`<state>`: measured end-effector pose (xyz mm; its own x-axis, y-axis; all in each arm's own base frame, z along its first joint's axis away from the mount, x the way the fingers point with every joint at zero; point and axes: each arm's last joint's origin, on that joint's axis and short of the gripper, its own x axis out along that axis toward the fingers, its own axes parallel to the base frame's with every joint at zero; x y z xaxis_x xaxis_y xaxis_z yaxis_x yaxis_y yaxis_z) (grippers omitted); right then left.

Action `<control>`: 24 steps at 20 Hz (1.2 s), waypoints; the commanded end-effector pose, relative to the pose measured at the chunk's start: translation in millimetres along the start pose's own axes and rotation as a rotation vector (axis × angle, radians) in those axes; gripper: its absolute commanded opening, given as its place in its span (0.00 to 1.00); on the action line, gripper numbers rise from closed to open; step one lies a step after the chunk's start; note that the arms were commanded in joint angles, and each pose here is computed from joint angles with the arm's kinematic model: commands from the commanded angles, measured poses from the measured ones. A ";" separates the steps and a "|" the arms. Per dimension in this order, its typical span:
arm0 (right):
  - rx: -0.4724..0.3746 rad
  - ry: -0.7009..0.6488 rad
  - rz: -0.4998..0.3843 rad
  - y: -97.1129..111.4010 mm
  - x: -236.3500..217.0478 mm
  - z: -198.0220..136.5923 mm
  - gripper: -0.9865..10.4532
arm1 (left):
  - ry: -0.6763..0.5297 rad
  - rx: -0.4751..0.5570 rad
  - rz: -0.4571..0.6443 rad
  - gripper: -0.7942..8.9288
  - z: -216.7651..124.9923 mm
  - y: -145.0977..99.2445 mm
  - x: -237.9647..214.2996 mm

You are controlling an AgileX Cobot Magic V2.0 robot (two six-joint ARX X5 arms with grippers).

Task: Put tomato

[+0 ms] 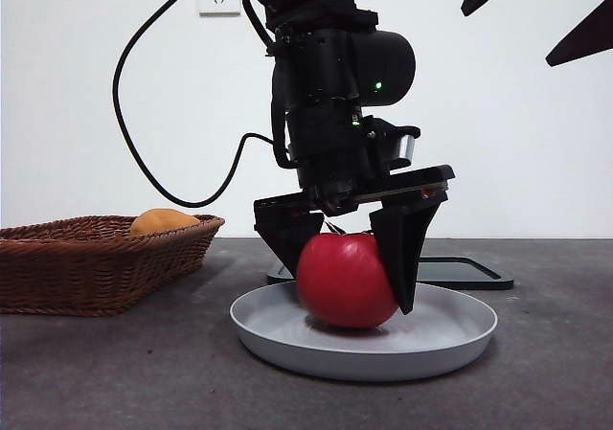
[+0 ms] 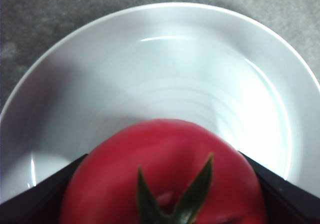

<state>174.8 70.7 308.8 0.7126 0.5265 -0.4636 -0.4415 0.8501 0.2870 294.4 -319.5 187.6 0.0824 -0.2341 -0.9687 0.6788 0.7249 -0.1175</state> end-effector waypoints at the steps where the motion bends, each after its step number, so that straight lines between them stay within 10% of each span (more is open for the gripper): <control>1: 0.003 -0.017 0.004 1.9 -0.8 4.8 0.57 | -0.002 0.018 0.000 0.65 4.6 -5.2 7.7; 4: 0.003 -0.017 0.004 2.0 -0.8 4.8 0.57 | -0.001 0.021 0.001 0.85 4.6 -3.4 5.5; 24: 0.004 -0.016 0.005 1.9 -0.7 4.7 0.57 | -0.324 0.054 0.034 0.85 -74.3 19.3 -216.7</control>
<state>174.8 70.7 308.8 0.7123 0.5268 -0.4639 -0.4417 0.8500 0.2872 235.0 -203.0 377.0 0.3217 -0.4024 -0.8571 0.6860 0.7230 -0.0819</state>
